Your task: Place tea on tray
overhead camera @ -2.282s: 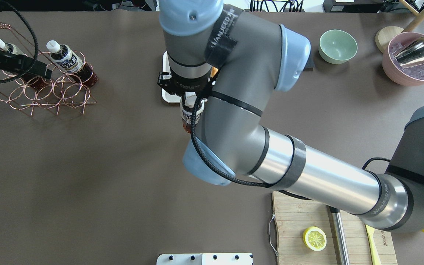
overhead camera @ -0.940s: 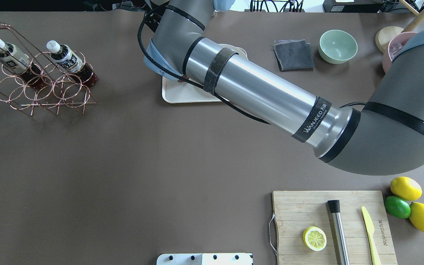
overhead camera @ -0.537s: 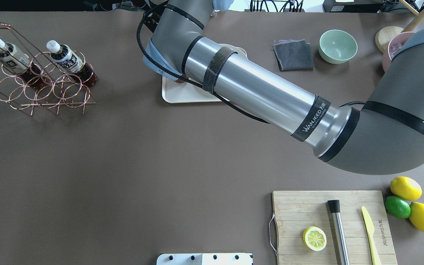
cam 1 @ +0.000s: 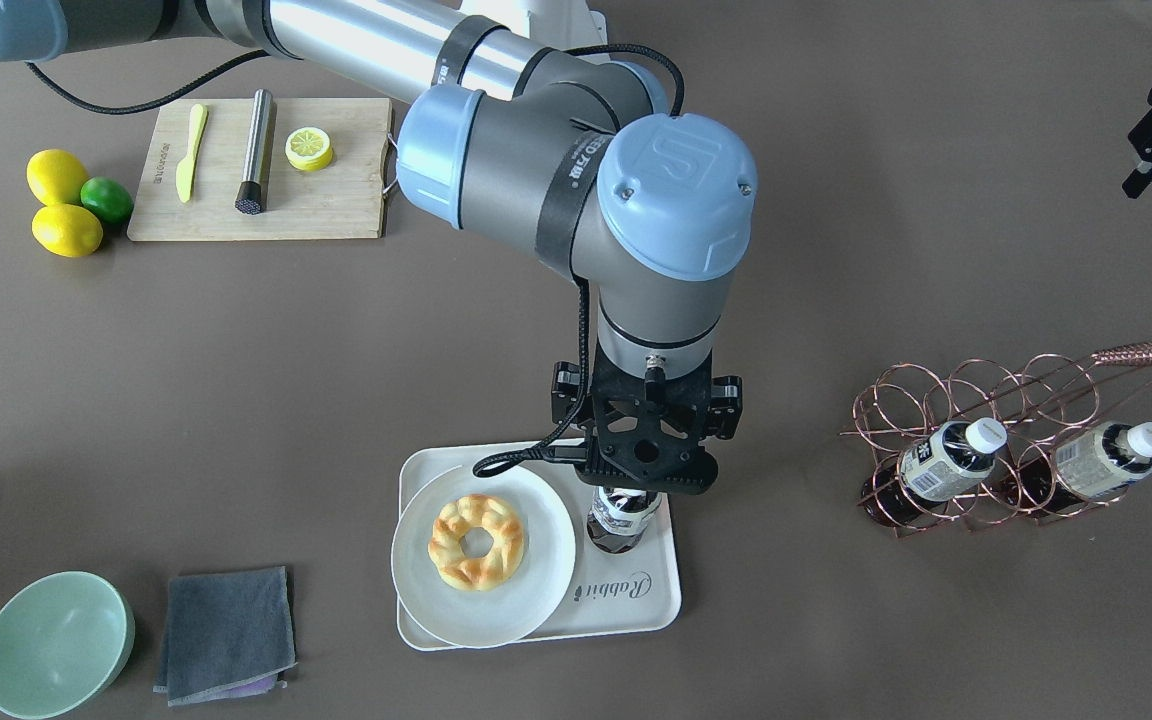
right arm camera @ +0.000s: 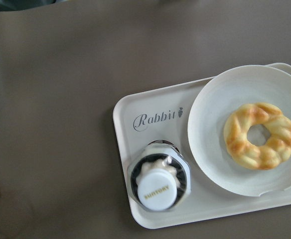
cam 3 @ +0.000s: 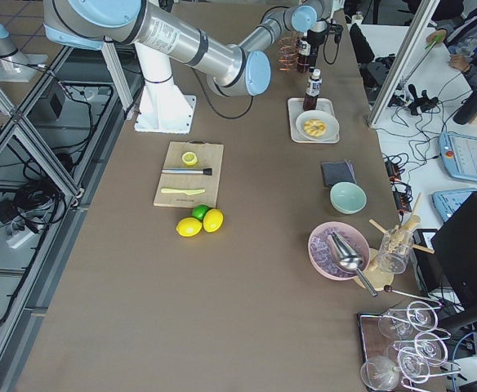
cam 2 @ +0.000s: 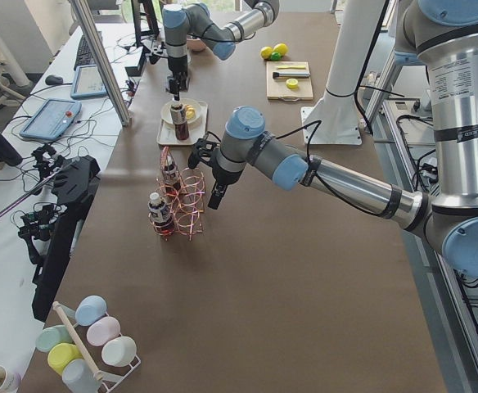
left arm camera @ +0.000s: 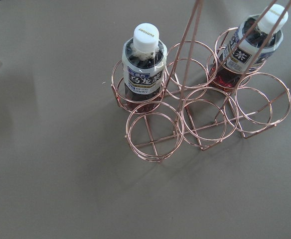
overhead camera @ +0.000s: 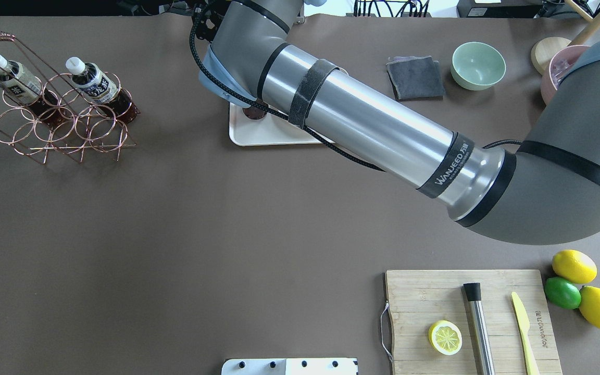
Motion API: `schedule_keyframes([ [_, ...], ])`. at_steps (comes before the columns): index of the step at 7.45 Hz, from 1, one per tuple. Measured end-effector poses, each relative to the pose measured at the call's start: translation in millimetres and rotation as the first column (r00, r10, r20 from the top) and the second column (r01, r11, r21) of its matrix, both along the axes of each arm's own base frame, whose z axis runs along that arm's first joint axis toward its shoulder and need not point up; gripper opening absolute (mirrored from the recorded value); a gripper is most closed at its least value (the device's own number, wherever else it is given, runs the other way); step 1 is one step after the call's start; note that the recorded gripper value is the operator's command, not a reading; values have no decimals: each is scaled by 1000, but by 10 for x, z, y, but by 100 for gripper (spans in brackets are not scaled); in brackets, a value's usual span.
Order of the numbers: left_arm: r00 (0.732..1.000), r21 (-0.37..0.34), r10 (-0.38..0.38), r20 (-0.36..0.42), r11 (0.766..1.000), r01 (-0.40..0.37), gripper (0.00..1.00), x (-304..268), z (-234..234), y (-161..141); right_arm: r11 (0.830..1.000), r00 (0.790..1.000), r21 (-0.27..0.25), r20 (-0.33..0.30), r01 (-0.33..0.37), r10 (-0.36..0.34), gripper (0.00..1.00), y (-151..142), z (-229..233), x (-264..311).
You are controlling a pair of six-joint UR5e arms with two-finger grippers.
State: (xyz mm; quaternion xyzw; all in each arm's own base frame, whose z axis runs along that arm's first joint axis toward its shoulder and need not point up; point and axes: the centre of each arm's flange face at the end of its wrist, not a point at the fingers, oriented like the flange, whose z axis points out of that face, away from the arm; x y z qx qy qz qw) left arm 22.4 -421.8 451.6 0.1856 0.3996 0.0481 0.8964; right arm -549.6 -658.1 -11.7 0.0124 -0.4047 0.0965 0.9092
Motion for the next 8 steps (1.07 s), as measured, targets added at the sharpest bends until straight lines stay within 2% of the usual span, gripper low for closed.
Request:
schedule_keyframes([
  [1,1000,-12,8,-21,1000,-8,97,-32,21,34,1000,1000,-23,20,8,-7,99,32,-46,327],
  [2,999,-23,2,-39,1000,-3,97,-148,72,97,1000,999,-24,41,19,-18,99,130,119,812],
  [3,999,-25,5,-37,1000,-6,97,-274,184,201,999,998,7,39,43,-43,100,281,407,1288],
  [5,999,-37,15,-41,999,-17,97,-453,393,394,986,993,120,-23,119,-117,100,762,1443,2495],
  [6,999,-47,17,-48,999,-20,97,-480,447,424,971,984,165,-60,173,-165,100,948,2094,3191],
  [7,999,-53,15,-52,998,-18,97,-494,466,435,955,971,185,-97,232,-217,100,1038,2732,3787],
  [8,999,-59,12,-53,998,-15,97,-501,482,437,930,949,202,-140,307,-283,100,1121,3392,4329],
])
